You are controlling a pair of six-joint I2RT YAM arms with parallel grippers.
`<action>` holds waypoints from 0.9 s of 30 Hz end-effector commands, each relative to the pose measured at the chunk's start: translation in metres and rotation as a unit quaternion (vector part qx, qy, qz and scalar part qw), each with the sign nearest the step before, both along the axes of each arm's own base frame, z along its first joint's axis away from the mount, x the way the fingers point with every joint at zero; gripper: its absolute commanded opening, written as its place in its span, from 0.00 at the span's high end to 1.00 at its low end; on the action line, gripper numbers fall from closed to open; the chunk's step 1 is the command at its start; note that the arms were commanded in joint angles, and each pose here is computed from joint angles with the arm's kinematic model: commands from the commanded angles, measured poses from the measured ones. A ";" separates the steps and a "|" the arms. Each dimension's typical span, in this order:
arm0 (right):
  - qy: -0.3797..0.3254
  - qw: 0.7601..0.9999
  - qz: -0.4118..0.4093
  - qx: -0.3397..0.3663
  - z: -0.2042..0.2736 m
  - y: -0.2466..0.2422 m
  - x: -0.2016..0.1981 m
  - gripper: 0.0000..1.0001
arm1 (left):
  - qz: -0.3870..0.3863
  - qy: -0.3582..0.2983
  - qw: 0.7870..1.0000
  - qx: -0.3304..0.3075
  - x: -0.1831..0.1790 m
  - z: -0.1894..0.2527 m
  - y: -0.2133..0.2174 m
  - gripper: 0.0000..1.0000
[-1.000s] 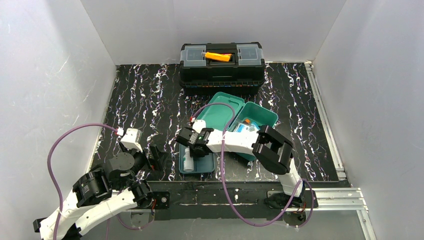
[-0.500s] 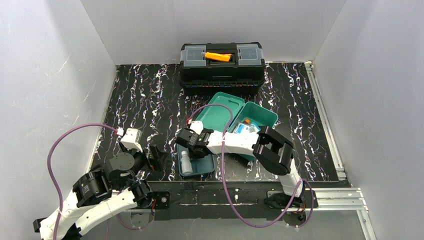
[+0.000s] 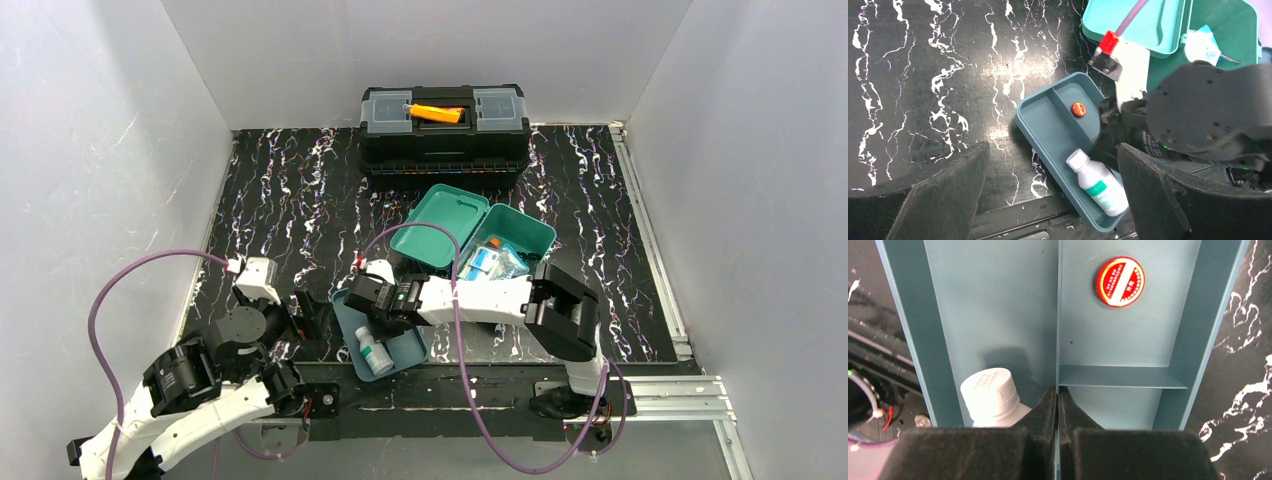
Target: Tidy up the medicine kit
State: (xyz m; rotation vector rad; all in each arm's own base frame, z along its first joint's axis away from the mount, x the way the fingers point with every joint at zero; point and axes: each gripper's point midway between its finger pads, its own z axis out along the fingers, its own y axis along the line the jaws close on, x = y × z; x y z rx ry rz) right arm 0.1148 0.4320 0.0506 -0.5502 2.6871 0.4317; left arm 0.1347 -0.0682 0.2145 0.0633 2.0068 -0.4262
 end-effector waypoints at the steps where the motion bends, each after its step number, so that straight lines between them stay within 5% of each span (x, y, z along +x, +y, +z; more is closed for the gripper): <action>1: -0.011 0.998 0.016 0.057 0.051 0.004 -0.011 0.99 | 0.039 -0.017 0.999 -0.015 0.001 0.012 0.018 0.00; 16: -0.071 0.995 -0.019 0.064 0.135 -0.047 -0.006 0.99 | 0.103 -0.053 0.991 -0.071 -0.002 0.020 0.053 0.01; 27: -0.127 0.983 -0.133 0.027 0.174 -0.131 0.048 0.99 | 0.095 -0.044 0.993 -0.052 0.000 0.017 0.046 0.00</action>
